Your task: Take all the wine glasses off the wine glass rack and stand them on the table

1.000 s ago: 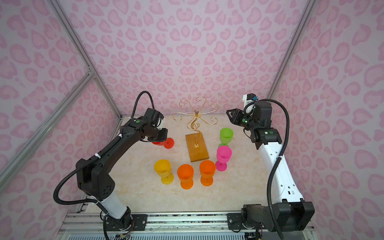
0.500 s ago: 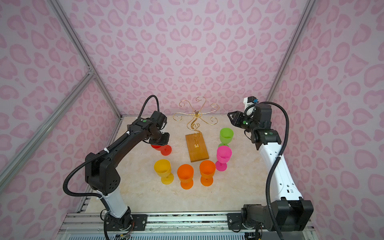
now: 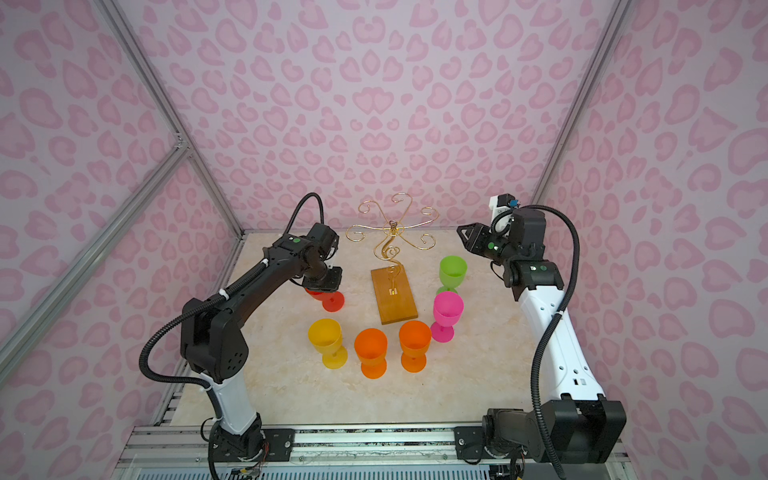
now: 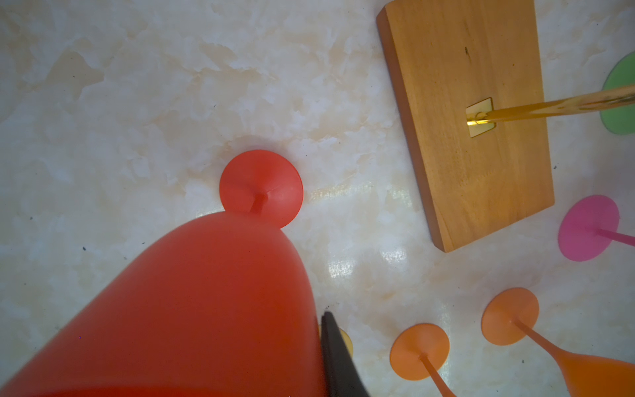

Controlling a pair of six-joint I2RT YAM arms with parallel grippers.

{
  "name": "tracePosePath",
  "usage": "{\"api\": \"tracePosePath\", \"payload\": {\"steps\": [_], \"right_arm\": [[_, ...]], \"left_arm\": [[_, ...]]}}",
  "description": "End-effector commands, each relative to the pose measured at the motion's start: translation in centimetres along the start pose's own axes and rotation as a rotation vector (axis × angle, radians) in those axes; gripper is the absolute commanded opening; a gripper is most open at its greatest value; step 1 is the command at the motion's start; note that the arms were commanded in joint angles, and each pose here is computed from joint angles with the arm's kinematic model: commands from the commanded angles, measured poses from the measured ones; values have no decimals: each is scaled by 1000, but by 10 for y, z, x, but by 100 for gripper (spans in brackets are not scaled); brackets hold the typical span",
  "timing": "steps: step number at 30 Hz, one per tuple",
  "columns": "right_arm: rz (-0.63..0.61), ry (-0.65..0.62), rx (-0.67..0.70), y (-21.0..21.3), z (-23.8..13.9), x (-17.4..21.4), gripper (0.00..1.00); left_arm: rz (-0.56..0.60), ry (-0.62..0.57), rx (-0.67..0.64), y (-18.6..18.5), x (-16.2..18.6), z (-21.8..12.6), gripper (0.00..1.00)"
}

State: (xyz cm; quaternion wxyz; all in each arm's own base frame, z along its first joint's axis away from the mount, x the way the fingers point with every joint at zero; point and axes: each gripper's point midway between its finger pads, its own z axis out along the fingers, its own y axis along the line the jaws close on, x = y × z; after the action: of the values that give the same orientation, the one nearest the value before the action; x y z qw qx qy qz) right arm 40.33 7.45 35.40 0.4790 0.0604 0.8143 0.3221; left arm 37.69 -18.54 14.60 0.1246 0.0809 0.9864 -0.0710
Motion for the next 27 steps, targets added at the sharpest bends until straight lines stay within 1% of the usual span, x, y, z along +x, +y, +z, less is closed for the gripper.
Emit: {"api": "tracePosePath", "payload": {"steps": [1, 7, 12, 19, 21, 24, 27], "right_arm": [[-3, -9, -11, 1, 1, -2, 33], [3, -7, -15, 0, 3, -1, 33], [5, -6, -13, -1, 3, 0, 33], [9, -11, -9, -3, 1, -1, 33], [8, -10, -10, -3, 2, -1, 33], [10, -10, -8, -3, 2, -1, 33], [6, -22, -5, -3, -1, -4, 33]], "left_arm": [[-3, -1, 10, -3, -1, -5, 21], [-8, -32, 41, -8, -6, -18, 27], [-12, -64, 42, -9, -10, -32, 32], [-25, -123, 53, -10, -13, -57, 35], [-28, -149, 66, -11, -15, -67, 40], [-35, -198, 79, -12, -17, -88, 42], [-37, -257, 58, -6, -14, -116, 45]]}}
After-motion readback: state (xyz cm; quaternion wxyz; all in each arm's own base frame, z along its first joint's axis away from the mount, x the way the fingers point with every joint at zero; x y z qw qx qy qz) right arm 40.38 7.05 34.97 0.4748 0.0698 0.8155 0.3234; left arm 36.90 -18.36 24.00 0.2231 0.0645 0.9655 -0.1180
